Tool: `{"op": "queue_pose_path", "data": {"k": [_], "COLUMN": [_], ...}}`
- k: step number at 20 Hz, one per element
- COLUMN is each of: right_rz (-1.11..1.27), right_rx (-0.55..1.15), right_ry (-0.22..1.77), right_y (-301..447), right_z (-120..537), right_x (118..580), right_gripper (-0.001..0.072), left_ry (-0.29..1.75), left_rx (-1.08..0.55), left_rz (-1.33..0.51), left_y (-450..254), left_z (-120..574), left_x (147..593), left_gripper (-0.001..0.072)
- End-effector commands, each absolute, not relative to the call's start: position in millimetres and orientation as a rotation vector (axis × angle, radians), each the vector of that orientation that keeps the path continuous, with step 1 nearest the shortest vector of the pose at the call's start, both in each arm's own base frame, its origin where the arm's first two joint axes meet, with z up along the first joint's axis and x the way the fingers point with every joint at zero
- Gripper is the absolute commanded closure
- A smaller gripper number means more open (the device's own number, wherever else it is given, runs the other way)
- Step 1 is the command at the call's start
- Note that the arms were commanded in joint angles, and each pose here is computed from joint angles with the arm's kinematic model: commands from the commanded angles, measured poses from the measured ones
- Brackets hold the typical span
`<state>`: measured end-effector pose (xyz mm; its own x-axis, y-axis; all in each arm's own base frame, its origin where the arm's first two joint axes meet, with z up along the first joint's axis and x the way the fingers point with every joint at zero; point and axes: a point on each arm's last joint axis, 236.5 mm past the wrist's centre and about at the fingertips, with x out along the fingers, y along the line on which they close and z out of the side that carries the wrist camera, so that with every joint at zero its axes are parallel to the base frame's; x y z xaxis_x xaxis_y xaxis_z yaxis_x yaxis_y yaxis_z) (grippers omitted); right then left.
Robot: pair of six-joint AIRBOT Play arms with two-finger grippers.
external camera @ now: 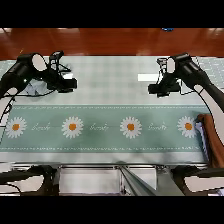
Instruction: Fold the shirts.
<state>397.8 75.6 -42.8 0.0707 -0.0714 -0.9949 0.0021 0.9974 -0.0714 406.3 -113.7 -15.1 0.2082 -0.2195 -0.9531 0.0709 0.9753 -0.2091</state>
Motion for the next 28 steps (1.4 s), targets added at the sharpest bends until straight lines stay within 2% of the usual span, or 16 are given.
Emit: {"op": "queue_pose_path", "data": {"k": [1, 4, 6, 9, 10, 11, 12, 13, 15, 16, 18, 20, 24, 28], "right_rz": [-0.055, -0.044, -0.022, 0.012, 0.013, 0.029, 0.036, 0.044, 0.047, 0.05, 0.088, 0.132, 0.099, 0.069], "right_rx": [-0.056, -0.041, -0.023, 0.027, 0.011, -0.027, -0.063, -0.115, -0.16, -0.15, -0.092, -0.03, 0.005, 0.062], "right_ry": [1.499, 1.444, 1.369, 1.361, 1.364, 1.38, 1.403, 1.409, 1.326, 1.258, 1.136, 1.101, 1.249, 1.228], "right_y": [76, 80, 86, 98, 96, 90, 82, 70, 55, 54, 62, 71, 60, 62], "right_z": [-43, -42, -39, -39, -37, -34, -26, -13, 23, 40, 53, 24, -55, -61], "right_x": [398, 411, 428, 430, 430, 427, 423, 418, 414, 411, 394, 364, 293, 295], "right_gripper": [0.0682, 0.0682, 0.0682, 0.0663, 0.0465, 0.0296, 0.0286, 0.0287, 0.0287, 0.0287, 0.0287, 0.0287, 0.0289, 0.0291], "left_ry": [1.348, 1.343, 1.294, 1.218, 1.199, 1.178, 1.15, 1.149, 1.134, 1.084, 0.947, 0.885, 0.903, 1.068], "left_rx": [-0.13, -0.131, -0.138, -0.15, -0.151, -0.146, -0.142, -0.1, 0.018, 0.013, -0.135, -0.186, -0.124, -0.139], "left_rz": [-0.202, -0.202, -0.199, -0.195, -0.191, -0.179, -0.162, -0.141, -0.064, -0.011, 0.086, 0.121, 0.132, 0.138], "left_y": [-113, -113, -115, -118, -117, -109, -99, -81, -28, -3, 32, 55, 88, 103], "left_z": [-16, -15, -15, -18, -16, -9, 7, 25, 67, 90, 124, 127, 80, -11], "left_x": [406, 408, 420, 442, 448, 454, 464, 467, 470, 474, 484, 497, 525, 539], "left_gripper": [0.0687, 0.0687, 0.0688, 0.0687, 0.0668, 0.0524, 0.0225, 0.02, 0.02, 0.0201, 0.0201, 0.0201, 0.0201, 0.0202]}}
